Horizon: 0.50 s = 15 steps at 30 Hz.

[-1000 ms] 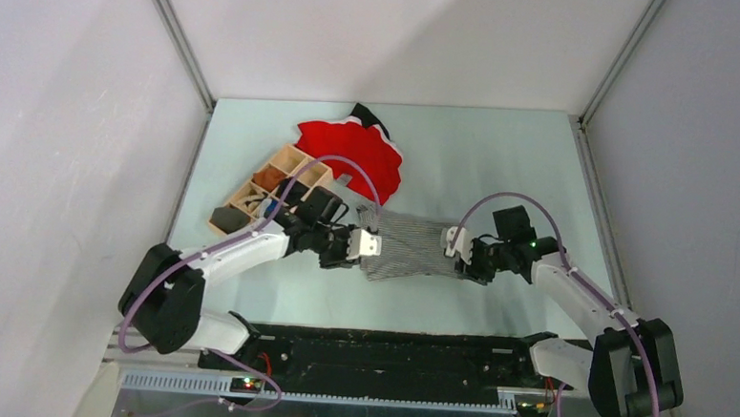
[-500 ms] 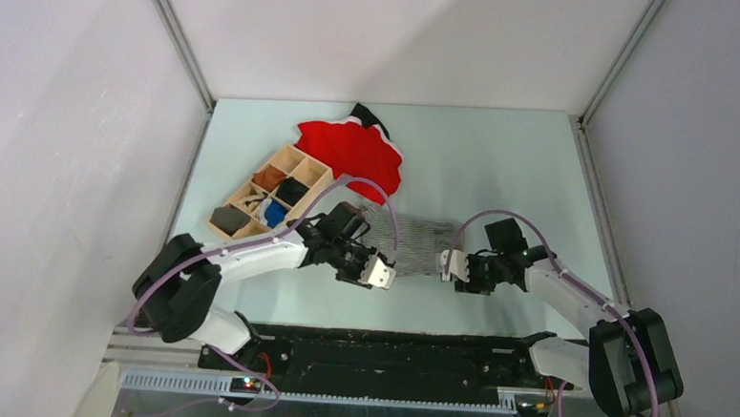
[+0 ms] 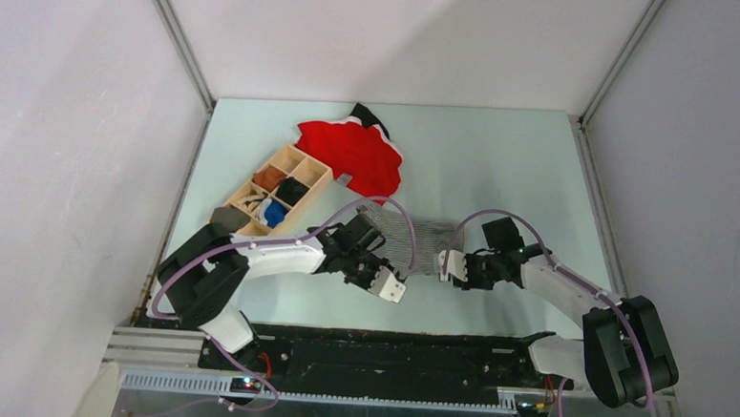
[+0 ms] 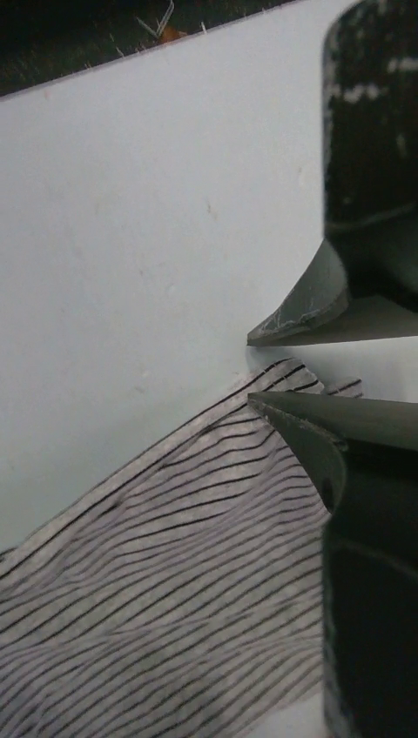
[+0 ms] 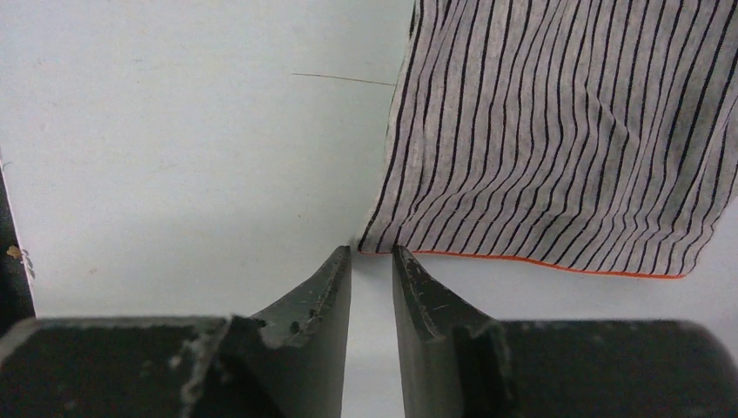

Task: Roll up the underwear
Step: Fold the underwear at the center of the board.

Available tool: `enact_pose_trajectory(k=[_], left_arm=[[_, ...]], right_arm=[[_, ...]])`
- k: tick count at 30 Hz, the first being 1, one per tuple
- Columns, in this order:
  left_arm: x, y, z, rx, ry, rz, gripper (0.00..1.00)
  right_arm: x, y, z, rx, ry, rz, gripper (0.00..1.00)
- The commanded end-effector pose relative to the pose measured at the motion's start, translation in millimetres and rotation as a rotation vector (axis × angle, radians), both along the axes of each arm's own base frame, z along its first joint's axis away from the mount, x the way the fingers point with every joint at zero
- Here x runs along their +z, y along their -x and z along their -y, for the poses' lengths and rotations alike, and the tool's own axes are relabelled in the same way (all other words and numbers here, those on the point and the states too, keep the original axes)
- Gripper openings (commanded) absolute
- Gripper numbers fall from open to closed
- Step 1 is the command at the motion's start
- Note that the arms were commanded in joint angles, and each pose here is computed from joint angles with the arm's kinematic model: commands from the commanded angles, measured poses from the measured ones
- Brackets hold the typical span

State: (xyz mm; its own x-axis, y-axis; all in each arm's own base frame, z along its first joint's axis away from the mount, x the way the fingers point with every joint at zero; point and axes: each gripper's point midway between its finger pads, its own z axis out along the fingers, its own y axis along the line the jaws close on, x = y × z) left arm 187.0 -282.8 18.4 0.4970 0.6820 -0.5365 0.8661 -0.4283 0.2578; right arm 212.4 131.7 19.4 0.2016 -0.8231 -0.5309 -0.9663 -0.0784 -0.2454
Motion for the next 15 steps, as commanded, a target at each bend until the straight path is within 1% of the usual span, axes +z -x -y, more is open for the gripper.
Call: enact_pose_trajectory(k=[1, 2, 3, 4, 5, 6, 7, 11, 15], left_arm=[[-16.8, -8.9, -14.2, -0.016, -0.082, 0.08, 0.29], [-18.7, -8.1, -16.3, -0.019, -0.092, 0.077, 0.22], [-21.5, -6.4, -20.1, -0.027, -0.111, 0.072, 0.14], [-22.3, -5.7, -21.7, -0.03, -0.118, 0.068, 0.09], [-21.8, -5.1, -23.2, -0.027, -0.124, 0.06, 0.05], [-19.4, -6.9, -22.9, -0.019, -0.12, 0.059, 0.01], [-16.2, -8.1, -24.1, -0.002, -0.116, 0.051, 0.0], [6.5, -20.0, -25.0, 0.055, -0.073, 0.041, 0.0], [33.3, -44.8, -26.8, 0.135, -0.028, 0.073, 0.0]], right_arm=[[-4.4, 4.1, -0.3, 0.023, 0.006, -0.007, 0.25], [-5.1, 5.3, -0.4, 0.023, 0.004, -0.011, 0.23], [-5.3, 5.8, -0.1, 0.023, 0.005, -0.012, 0.17], [-3.8, 6.0, -0.4, 0.024, 0.001, -0.008, 0.14], [-2.6, 6.6, -0.1, 0.024, 0.0, -0.007, 0.07], [1.0, 7.5, -0.3, 0.027, -0.005, 0.001, 0.04], [4.1, 7.7, -0.9, 0.027, -0.013, 0.008, 0.0], [24.2, 9.6, -0.2, 0.022, -0.032, 0.047, 0.0], [41.8, 8.3, 3.0, 0.002, -0.028, 0.072, 0.0]])
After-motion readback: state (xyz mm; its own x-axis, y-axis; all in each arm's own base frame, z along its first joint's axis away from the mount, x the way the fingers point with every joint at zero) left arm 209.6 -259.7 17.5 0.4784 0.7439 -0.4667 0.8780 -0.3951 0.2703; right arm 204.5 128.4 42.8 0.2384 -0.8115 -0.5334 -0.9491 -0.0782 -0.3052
